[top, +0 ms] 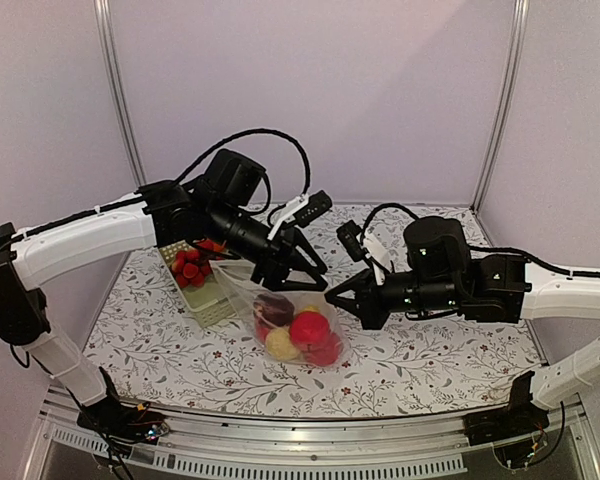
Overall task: Place the food in the zip-top bag and seal the zipper
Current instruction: Hold the zipper from the zipper food storage bag, then hold the zipper food storage bag at the center of the board.
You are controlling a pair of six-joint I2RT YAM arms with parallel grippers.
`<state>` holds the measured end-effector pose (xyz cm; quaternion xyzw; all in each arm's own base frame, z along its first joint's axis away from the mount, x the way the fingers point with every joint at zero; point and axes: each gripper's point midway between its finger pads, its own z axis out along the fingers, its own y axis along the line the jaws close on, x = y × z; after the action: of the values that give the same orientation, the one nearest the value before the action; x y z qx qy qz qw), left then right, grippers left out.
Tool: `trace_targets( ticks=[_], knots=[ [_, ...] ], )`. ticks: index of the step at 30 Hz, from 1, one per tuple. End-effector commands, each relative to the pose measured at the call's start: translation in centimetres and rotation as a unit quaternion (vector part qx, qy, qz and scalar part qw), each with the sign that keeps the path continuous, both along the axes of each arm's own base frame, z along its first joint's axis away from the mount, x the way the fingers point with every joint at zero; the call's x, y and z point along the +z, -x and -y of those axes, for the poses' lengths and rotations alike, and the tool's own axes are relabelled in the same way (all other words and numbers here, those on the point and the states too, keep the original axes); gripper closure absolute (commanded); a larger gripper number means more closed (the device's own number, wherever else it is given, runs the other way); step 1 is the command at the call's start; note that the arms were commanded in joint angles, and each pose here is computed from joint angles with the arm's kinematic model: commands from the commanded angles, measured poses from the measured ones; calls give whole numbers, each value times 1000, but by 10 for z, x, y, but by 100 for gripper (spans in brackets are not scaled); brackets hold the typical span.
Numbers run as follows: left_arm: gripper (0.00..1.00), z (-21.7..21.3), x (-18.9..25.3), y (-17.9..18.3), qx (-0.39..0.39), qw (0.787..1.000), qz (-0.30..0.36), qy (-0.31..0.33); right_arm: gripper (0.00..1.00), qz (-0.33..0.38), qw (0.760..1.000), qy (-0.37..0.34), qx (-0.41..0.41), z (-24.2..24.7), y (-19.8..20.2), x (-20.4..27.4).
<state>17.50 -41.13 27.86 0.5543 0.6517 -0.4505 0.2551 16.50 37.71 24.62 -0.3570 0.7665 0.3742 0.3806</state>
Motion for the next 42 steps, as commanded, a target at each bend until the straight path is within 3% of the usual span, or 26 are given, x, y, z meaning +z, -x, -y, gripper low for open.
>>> trace_targets(
  ticks=[1,19,25,29,36,42],
  knots=[
    [48,2,0,9,-27,999,-23,7,100,8,1000,-17,5,-1,3,10],
    [70,-2,-15,4,-3,1000,-5,-18,100,9,1000,-21,0,-1,2,12],
    [85,-3,-14,4,-4,1000,-2,-17,100,8,1000,-20,-3,-1,1,11],
    [100,-3,-12,5,-4,1000,-1,-15,99,7,1000,-22,-2,-1,1,12],
    [100,-3,-5,5,-3,1000,6,-6,75,4,1000,-29,9,-1,6,16],
    [100,-3,-3,5,-3,1000,7,-2,68,7,1000,-26,8,-4,4,16]
  ],
)
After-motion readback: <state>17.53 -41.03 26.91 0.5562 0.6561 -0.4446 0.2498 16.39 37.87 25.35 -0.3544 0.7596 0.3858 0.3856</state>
